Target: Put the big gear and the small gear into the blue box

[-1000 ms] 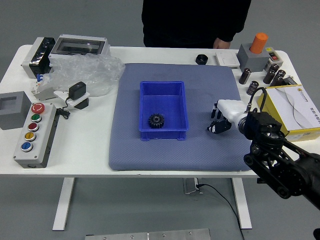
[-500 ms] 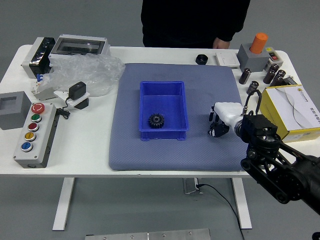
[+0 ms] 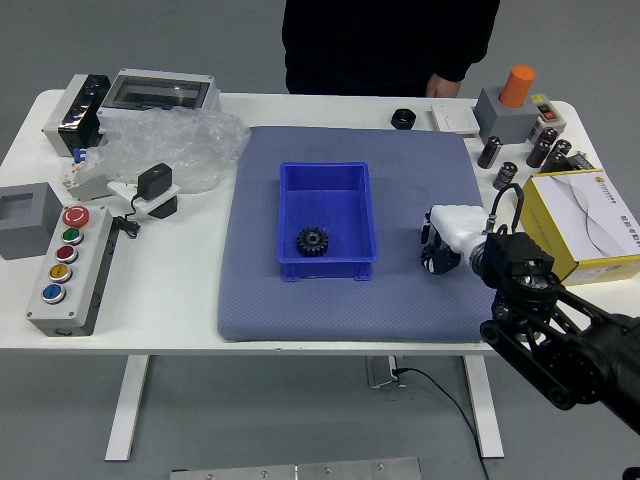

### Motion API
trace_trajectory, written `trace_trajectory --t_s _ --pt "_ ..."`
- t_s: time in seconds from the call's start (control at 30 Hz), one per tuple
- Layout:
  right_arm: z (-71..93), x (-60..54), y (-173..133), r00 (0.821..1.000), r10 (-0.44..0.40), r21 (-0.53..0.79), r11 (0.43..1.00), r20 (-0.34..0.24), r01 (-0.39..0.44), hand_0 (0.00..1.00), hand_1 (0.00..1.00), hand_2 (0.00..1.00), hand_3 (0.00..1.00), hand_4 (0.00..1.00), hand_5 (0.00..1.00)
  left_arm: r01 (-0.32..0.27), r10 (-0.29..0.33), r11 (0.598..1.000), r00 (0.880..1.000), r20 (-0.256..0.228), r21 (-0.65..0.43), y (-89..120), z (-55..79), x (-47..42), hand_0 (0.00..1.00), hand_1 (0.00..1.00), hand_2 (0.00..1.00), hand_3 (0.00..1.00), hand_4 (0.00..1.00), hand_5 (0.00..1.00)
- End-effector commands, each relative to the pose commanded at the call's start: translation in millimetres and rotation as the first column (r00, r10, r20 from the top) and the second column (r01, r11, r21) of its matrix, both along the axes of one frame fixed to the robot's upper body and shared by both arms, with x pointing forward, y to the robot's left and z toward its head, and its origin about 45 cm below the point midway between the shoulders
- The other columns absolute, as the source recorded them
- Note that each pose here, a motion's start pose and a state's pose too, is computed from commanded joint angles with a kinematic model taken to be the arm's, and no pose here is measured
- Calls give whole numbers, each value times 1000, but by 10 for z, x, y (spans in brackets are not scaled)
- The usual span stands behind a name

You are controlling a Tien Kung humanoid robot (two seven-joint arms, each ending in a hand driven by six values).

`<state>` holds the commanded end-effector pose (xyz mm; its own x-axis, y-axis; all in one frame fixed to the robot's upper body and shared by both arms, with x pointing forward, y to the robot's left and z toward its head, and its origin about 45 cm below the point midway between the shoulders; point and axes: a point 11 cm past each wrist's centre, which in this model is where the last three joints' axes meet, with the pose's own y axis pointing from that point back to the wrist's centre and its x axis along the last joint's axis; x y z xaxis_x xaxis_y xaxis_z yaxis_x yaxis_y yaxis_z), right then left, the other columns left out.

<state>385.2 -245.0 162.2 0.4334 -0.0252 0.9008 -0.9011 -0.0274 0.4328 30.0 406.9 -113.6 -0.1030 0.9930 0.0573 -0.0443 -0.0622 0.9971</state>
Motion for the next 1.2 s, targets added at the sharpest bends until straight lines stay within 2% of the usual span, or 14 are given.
trace_trajectory --t_s 0.1,0.13,0.3,0.33,0.5,0.53,0.7,0.77,1.03,1.2 --pt "-1 7 -9 1000 -2 -7 1000 5 2 545 412 436 500 772 103 0 0 1000 1000 0 -1 -2 -1 1 848 821 830 860 746 305" --pt "-4 8 -12 1000 -3 -8 1000 6 3 484 385 401 458 758 46 0 0 1000 1000 0 -1 -3 -1 2 847 821 829 860 747 306" --pt "-20 13 -23 1000 -7 -7 1000 11 7 484 385 401 458 758 46 1 -1 1000 1000 1 0 -2 0 5 847 821 829 860 747 306" --pt "-23 13 -24 1000 -8 -5 1000 11 8 420 367 370 408 720 2 1 -1 1000 1000 1 -1 -2 0 6 847 821 829 859 747 307" --pt "-31 19 -28 1000 -10 5 1000 9 10 420 367 370 408 720 2 1 -1 1000 1000 1 -1 -2 0 5 847 821 829 859 747 307" --pt "-32 20 -28 1000 -10 7 1000 10 10 385 351 353 389 657 2 1 -1 1000 1000 1 -1 -2 0 4 847 820 829 860 747 306" --pt "-31 26 -30 1000 -12 16 1000 16 12 385 351 353 389 657 2 2 -2 1000 1000 0 -1 -1 0 2 847 820 829 860 747 306" --pt "-18 31 -31 1000 -13 21 1000 23 13 372 342 348 374 624 2 2 -2 1000 1000 1 0 0 0 3 847 820 829 859 746 306" --pt "159 86 -21 998 -10 30 1000 68 8 361 340 342 369 603 2 2 -2 1000 1000 0 1 8 3 3 847 820 829 859 746 306" --pt "375 145 -3 994 1 28 1000 113 -5 363 342 341 369 604 2 2 -2 1000 1000 2 4 22 8 9 847 820 829 859 746 307"
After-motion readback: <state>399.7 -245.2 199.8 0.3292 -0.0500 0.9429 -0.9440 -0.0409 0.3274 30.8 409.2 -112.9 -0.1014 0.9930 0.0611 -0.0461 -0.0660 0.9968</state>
